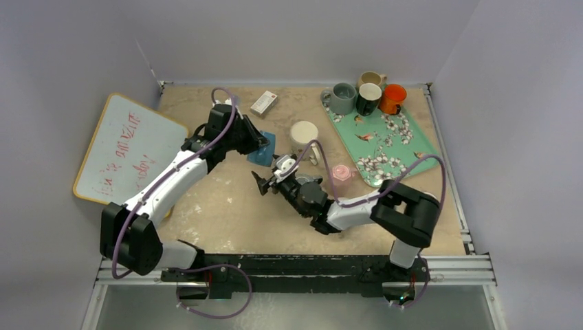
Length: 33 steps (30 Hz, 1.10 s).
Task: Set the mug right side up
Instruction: Turn over the cup at the center of the board.
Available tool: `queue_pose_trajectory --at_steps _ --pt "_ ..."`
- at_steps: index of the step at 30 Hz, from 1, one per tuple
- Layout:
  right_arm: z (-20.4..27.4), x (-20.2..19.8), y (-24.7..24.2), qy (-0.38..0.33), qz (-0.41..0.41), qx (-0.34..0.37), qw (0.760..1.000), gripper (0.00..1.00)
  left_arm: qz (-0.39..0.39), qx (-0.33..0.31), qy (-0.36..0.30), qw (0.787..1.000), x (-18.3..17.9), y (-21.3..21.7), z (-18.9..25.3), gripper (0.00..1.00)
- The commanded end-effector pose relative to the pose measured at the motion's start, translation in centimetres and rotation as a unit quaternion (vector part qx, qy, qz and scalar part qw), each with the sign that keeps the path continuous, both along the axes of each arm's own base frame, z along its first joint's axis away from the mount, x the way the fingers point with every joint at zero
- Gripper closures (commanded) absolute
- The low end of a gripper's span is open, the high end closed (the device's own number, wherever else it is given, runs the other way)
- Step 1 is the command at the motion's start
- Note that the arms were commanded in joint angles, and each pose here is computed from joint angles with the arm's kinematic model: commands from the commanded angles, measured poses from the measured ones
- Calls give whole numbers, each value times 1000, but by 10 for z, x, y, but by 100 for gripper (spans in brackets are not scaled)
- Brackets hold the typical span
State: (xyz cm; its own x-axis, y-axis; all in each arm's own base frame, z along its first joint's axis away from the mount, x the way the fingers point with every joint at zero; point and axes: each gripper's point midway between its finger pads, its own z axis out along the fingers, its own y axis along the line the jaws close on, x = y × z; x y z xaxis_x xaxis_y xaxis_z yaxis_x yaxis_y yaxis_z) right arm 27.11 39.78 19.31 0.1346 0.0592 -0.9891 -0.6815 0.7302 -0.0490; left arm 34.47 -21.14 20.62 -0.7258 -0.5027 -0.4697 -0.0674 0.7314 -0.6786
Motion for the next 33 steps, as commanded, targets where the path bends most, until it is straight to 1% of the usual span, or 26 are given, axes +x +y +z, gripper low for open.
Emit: queue_pose_trajectory --at_steps 1,5,7,11,13,17,23,27,33 --pt "57 25 -6 -41 -106 92 989 17 1 -51 -63 997 6 -5 43 100" --pt "48 41 -8 -19 -166 98 981 19 4 -61 -62 996 1 -4 40 100" --pt "44 45 -8 -15 -179 99 979 21 6 -65 -59 996 -2 -4 40 100" --pt "35 51 -9 -6 -202 99 974 29 13 -72 -62 995 -6 -1 40 100" --pt "31 50 -9 -3 -205 99 974 30 16 -69 -65 995 -6 1 41 100" --pt "28 47 -5 -8 -208 96 973 26 21 -70 -65 995 -6 2 41 100" --pt "22 46 2 -9 -203 90 975 26 30 -76 -74 994 -5 4 48 100" --pt "20 48 6 -7 -204 84 975 27 34 -80 -77 993 -5 5 51 100" --pt "11 52 11 -1 -209 72 975 34 39 -86 -77 993 -7 6 52 100"
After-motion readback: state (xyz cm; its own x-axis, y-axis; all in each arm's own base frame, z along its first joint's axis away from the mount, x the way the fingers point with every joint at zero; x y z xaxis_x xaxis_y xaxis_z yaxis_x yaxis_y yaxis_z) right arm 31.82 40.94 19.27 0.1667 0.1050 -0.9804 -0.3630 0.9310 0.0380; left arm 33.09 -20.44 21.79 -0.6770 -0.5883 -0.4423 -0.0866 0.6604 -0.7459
